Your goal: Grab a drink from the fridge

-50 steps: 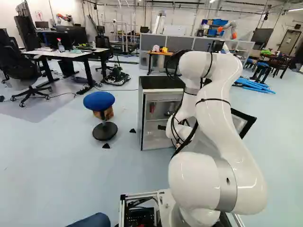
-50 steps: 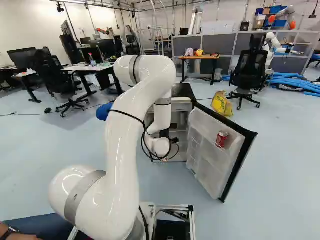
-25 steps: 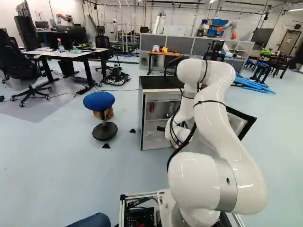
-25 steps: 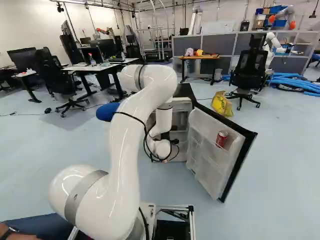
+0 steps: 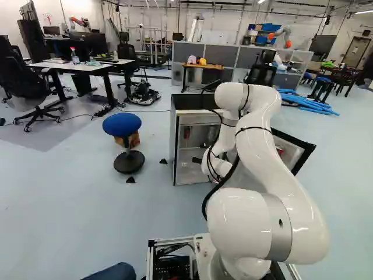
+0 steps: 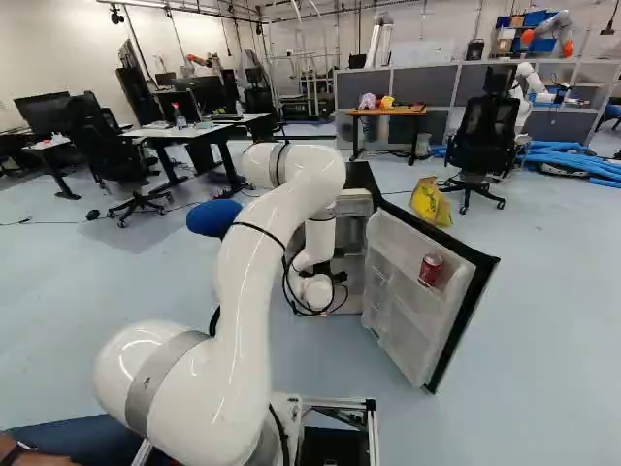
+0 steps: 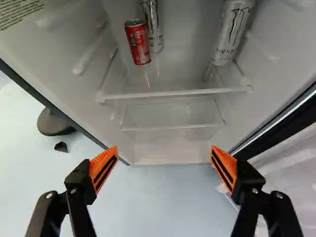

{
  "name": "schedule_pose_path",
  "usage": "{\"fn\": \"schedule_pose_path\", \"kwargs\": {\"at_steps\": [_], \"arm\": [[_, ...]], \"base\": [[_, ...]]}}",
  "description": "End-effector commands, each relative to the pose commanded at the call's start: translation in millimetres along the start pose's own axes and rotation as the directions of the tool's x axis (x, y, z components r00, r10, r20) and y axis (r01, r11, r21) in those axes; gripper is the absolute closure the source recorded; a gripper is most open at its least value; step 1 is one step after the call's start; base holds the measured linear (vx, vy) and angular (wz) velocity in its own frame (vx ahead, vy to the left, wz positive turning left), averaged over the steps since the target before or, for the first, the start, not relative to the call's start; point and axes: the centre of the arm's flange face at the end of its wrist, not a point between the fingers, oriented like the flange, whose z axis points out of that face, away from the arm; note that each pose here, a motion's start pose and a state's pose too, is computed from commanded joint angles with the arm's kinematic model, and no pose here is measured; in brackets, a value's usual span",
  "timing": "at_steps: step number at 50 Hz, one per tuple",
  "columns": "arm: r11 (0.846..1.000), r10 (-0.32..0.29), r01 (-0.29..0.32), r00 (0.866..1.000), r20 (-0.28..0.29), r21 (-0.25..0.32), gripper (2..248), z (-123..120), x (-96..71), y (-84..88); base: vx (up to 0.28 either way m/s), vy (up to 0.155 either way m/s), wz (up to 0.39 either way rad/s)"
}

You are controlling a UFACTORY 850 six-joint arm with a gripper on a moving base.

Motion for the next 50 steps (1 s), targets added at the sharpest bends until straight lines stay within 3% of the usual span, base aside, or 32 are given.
{"fn": "schedule_pose_path", "kwargs": {"at_steps": [50], "arm": [[1.000,-0.026,0.027,0.995,-0.100,0.006,3,43.1,12.3,3.9]], "base": [[0.000,0.000,0.000]]}}
